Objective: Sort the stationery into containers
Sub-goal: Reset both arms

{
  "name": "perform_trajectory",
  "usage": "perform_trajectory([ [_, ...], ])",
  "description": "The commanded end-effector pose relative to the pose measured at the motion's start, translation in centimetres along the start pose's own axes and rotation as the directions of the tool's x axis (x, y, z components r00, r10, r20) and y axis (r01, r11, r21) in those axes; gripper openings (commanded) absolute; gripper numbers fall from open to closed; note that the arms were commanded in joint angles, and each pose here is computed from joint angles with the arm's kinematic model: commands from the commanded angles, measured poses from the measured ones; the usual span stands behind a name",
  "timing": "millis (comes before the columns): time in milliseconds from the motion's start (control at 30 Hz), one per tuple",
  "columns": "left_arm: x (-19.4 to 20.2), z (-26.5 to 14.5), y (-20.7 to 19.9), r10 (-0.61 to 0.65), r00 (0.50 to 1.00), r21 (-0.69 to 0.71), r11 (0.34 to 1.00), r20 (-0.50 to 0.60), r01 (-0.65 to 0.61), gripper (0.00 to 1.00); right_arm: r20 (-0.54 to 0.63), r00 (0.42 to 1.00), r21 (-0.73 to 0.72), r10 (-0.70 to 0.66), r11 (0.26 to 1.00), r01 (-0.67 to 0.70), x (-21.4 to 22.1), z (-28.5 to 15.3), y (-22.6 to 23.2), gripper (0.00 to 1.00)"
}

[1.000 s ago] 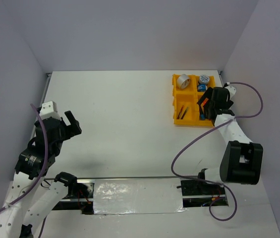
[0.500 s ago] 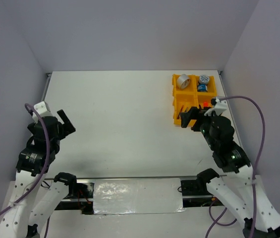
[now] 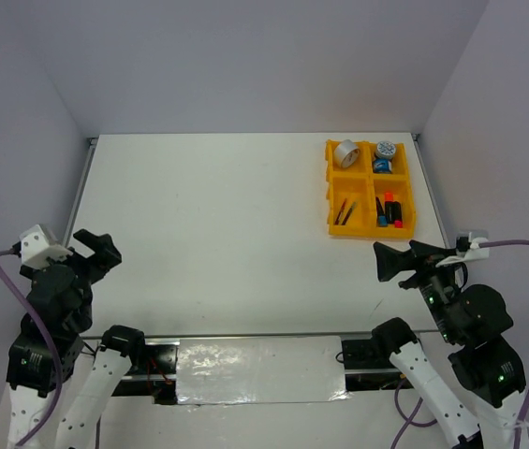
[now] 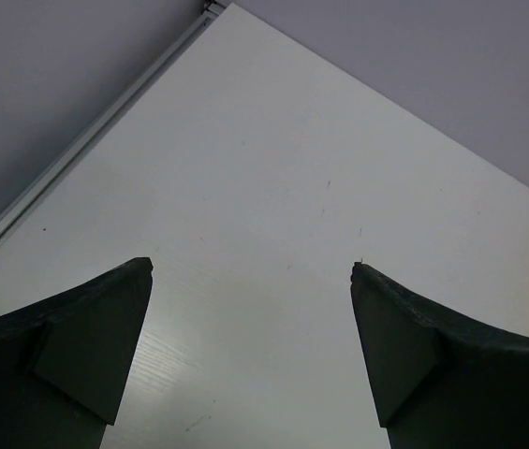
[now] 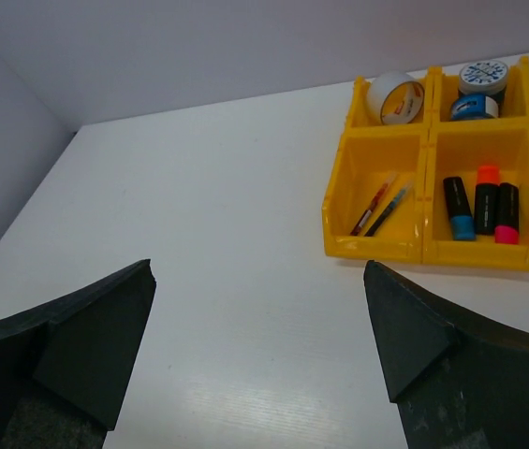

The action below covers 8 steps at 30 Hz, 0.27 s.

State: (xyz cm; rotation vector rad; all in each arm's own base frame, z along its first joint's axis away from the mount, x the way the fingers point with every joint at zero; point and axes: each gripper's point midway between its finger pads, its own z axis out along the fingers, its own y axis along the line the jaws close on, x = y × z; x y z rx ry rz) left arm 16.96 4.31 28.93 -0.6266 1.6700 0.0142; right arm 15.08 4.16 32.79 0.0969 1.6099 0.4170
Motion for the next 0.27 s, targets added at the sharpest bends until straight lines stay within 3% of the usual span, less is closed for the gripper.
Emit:
perform_trajectory([
  [0, -1.45, -0.58, 0.21, -0.061, 0.996, 0.005, 0.998, 0.070, 0.061, 0.99, -0.022, 1.000, 0.020, -0.014, 1.000, 0.014, 0.40, -0.67, -0.58, 1.00],
  [233, -0.97, -0.26, -0.67, -0.039, 0.998, 0.041, 0.998, 0.045, 0.038, 0.99, -0.057, 0.998, 0.073, -0.011, 0.997, 0.015, 0.83, -0.04, -1.24, 1.00],
])
